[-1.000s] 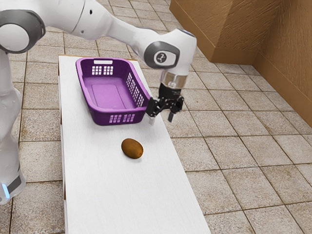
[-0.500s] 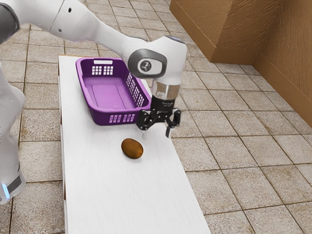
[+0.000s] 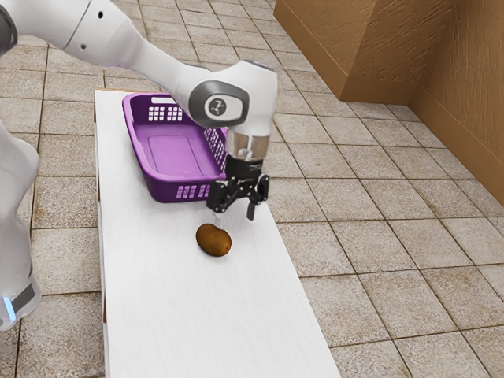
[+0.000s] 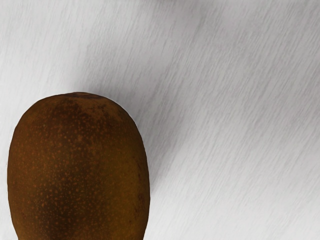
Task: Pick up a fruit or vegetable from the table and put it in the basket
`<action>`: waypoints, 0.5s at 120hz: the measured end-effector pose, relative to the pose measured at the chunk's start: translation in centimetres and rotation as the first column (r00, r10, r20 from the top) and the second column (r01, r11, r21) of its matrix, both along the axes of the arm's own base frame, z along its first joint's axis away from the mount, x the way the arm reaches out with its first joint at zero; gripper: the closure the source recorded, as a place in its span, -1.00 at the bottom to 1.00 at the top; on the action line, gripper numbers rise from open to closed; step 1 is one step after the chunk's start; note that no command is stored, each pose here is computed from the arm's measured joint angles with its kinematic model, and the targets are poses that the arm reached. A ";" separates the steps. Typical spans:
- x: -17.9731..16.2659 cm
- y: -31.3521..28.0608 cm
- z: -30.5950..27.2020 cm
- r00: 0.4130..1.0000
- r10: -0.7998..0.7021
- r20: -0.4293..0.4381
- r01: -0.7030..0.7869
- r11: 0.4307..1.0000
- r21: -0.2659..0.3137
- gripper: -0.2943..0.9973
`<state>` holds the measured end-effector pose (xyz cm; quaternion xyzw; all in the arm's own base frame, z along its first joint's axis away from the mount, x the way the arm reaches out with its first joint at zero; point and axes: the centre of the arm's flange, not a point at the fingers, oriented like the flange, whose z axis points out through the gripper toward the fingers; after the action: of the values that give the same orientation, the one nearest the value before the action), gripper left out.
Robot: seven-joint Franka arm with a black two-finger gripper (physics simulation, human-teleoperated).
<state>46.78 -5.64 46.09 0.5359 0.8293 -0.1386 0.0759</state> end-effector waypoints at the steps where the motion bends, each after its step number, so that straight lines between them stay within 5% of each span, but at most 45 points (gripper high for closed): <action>1: 0.0 0.0 0.0 1.000 0.002 -0.001 -0.002 1.000 0.000 -0.54; 60: -2.7 -1.0 -2.6 0.994 0.098 -0.056 -0.097 0.995 0.010 -0.54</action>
<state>44.04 -6.63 43.50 0.4911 0.8568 -0.1466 0.0573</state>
